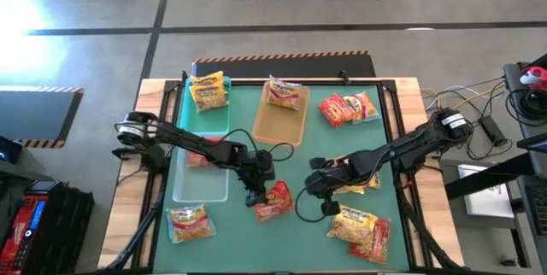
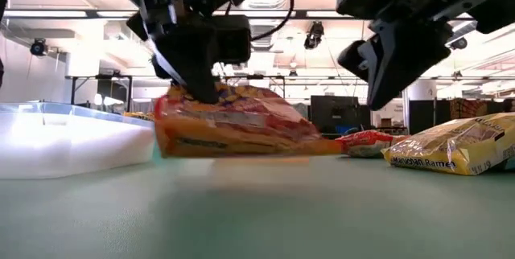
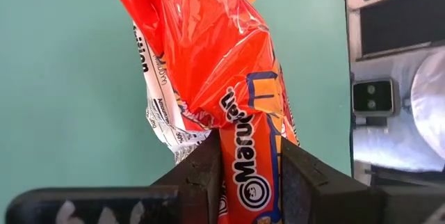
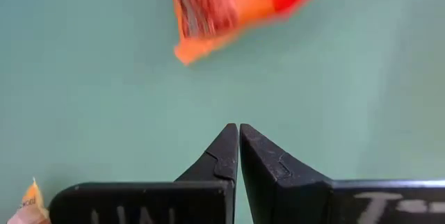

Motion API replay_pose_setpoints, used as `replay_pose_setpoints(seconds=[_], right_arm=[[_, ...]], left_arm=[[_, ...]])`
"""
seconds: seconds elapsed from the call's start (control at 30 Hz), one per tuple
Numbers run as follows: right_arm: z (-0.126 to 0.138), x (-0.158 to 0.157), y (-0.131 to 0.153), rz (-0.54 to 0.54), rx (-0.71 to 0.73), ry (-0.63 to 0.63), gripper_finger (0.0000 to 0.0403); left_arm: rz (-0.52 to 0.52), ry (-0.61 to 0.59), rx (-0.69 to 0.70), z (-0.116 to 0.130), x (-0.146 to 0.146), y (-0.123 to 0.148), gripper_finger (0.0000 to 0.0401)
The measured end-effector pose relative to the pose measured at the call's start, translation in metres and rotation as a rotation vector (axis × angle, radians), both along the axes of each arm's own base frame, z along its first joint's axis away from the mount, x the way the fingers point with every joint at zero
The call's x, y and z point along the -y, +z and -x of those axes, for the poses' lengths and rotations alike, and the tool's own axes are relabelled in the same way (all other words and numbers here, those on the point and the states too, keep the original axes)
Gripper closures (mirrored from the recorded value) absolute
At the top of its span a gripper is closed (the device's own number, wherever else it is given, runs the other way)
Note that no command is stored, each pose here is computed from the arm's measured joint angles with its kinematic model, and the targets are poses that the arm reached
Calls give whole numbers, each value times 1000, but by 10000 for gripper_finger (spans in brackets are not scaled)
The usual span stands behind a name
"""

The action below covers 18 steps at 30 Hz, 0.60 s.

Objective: Sort Maruchan noodles
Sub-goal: Put the orange noodle pack into the white bin

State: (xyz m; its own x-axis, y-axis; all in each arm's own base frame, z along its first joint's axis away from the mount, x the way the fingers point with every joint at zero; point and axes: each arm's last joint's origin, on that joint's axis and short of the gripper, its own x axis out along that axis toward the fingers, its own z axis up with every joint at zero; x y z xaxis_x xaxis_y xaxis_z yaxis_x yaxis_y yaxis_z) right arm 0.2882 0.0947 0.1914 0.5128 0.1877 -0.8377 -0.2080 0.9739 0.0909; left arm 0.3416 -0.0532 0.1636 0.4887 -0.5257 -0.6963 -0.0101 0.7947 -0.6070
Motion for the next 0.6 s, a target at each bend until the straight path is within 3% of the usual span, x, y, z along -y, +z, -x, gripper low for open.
replay_pose_setpoints(seconds=[0.23,0.43,0.6], right_arm=[[5,-2,-12,-10,-39,-31,394],[7,-4,-18,6,-27,-85,394],[8,-4,-21,-9,-25,-116,394]], left_arm=[[-69,-49,9,22,-3,31,324],[-251,-40,-92,60,-12,57,324],[-335,-26,-166,97,-22,82,324]])
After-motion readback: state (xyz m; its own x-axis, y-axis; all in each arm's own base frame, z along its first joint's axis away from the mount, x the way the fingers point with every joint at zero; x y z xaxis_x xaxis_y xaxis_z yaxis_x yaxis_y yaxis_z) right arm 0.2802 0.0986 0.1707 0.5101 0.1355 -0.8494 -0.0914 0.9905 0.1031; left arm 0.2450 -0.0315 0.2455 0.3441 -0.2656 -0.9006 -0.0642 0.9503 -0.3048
